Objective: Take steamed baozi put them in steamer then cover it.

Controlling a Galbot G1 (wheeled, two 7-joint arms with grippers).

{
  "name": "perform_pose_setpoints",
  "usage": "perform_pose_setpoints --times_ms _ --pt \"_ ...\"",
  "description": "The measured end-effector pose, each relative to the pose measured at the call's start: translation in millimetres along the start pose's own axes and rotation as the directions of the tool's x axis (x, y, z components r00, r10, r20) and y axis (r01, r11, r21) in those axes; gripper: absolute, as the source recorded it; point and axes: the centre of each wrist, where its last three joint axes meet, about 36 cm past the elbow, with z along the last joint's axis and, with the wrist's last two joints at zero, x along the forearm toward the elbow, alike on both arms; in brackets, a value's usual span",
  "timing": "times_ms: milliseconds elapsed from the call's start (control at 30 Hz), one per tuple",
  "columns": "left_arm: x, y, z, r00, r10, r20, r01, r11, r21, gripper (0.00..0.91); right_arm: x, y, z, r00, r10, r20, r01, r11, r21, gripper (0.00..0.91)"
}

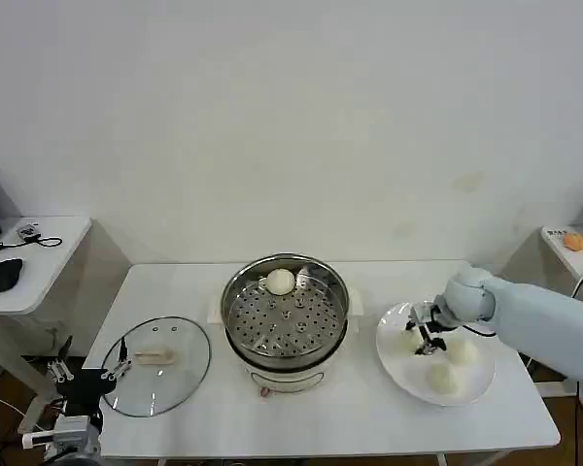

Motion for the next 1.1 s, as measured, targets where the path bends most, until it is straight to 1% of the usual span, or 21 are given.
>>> perform_pose_setpoints --times_ms 100,133,200,300,400,467,600,733,933,1100 --pt "-1.0 0.8 1.7 1.000 0.001 -0.002 -0.001 1.000 -0.006 0.907 20.5 -9.5 1.3 0.999 0.032 0.000 -0.032 0.999 -0.008 0.635" --pt "-1.3 1.0 2.3 1.000 0.001 -0.002 -0.001 1.000 -0.007 0.907 28.9 -13.8 0.5 0.999 0.046 0.002 -0.046 0.999 -0.009 0.625" --pt "-2.0 1.6 3.3 1.000 0.001 -0.003 -0.001 1.000 -0.009 0.907 45.9 -22.8 -3.7 0.997 0.074 0.007 -0.074 0.997 -0.007 0.635" --pt "-3.3 1.8 3.2 1.000 0.002 -0.001 -0.002 1.000 -0.011 0.907 72.7 -35.5 -12.6 0.993 0.116 0.014 -0.116 0.993 0.000 0.635" --pt "-4.6 1.3 1.6 1.000 0.003 0.004 -0.003 1.000 -0.009 0.907 100.7 -48.6 -26.9 0.986 0.164 0.028 -0.165 0.986 0.011 0.645" --pt "-5.1 0.9 -0.1 1.000 0.005 0.009 -0.004 1.000 -0.007 0.907 118.7 -56.9 -38.2 0.980 0.193 0.039 -0.194 0.981 0.016 0.635" --pt "-5.3 -0.2 -1.6 1.000 0.004 0.013 -0.004 1.000 -0.002 0.907 147.0 -71.6 -68.2 0.970 0.233 0.072 -0.236 0.971 0.028 0.645" --pt "-6.5 -0.9 -3.0 1.000 -0.003 0.016 0.003 1.000 0.006 0.907 161.9 -81.8 -106.6 0.963 0.244 0.116 -0.248 0.968 0.028 0.645" --pt "-7.2 2.8 -4.6 1.000 -0.019 0.020 0.019 1.000 0.009 0.907 162.8 -92.0 -165.1 0.961 0.217 0.171 -0.223 0.975 0.016 0.645" --pt "-8.3 4.5 -7.5 0.999 -0.029 0.030 0.029 0.999 0.014 0.907 151.3 -98.9 -213.4 0.964 0.181 0.196 -0.188 0.982 0.014 0.645"
